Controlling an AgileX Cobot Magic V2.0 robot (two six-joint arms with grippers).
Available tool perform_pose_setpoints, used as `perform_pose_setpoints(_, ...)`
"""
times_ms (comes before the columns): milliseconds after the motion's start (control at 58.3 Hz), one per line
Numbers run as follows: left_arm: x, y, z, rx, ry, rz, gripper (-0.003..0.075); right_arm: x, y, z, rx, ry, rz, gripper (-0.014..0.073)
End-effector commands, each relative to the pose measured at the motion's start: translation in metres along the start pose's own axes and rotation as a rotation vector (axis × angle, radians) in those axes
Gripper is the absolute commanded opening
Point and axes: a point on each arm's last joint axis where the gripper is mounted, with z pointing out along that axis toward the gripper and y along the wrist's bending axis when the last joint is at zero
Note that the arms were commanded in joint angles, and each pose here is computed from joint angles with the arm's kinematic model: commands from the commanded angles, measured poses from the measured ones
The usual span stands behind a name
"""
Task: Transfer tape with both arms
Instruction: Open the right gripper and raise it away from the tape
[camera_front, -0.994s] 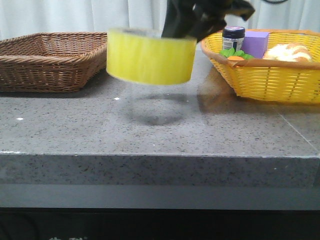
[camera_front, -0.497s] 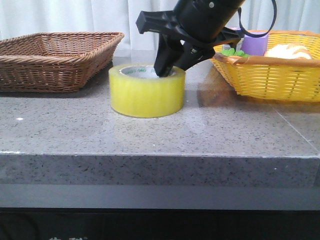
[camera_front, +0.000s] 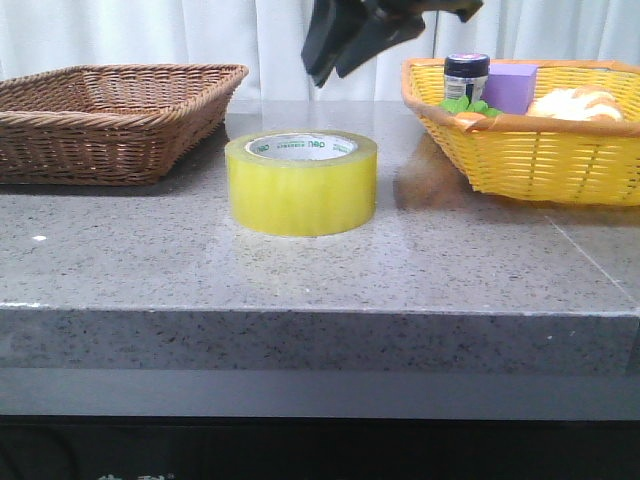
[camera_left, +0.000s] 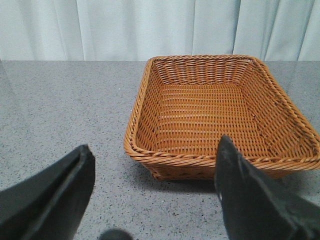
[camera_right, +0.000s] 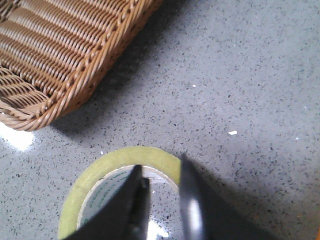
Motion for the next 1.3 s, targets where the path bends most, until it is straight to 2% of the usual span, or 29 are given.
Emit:
perform_pose_setpoints(0,-0.02,0.0,-0.002,0.002,-0.119,-0.001,0.0493,-0.02,0.006,-0.026,-0.013,-0.118,-0.012,-0.0008)
perform_pose_setpoints(69,-0.02,0.0,-0.002,0.002,-0.119,-0.001,0.0493,-0.021,0.006,-0.029,-0.012,-0.125,-0.014,-0.0075)
perform_pose_setpoints(257,-0.02,0.0,-0.002,0.002,-0.119,-0.001,0.0493,-0.026,0.001,-0.061,0.02,-0.187,-0.039,-0.0069)
perform_pose_setpoints(429,-0.02,0.0,-0.002,0.002,-0.117,-0.001,0.0493,-0.009,-0.026,-0.106,0.112,-0.252,-0.009,-0.0069)
perform_pose_setpoints(600,-0.02,0.0,-0.002,0.002,-0.117,-0.001,0.0493,0.037,-0.066,-0.157,0.272,-0.311,0.087,-0.0069)
perform_pose_setpoints(703,-0.019,0.0,-0.002,0.002,-0.115,-0.001,0.0493,0.065,-0.073,-0.178,0.334,-0.358,0.118,-0.0069)
perform_pose_setpoints(1046,-0.019,0.0,-0.002,0.005,-0.108,-0.001,0.0493,0.18,-0.046,-0.221,0.369,-0.529,0.092,-0.0069)
perform_pose_setpoints(1166,-0.028,-0.007,0.001,0.055,-0.078,0.02,0.0493,0.205,-0.041,-0.228,0.389,-0.615,0.051,-0.0069)
perform_pose_setpoints(1286,-0.048,-0.024,0.011,0.163,0.006,0.069,0.0493,0.215,-0.039,-0.233,0.395,-0.683,0.034,-0.0069)
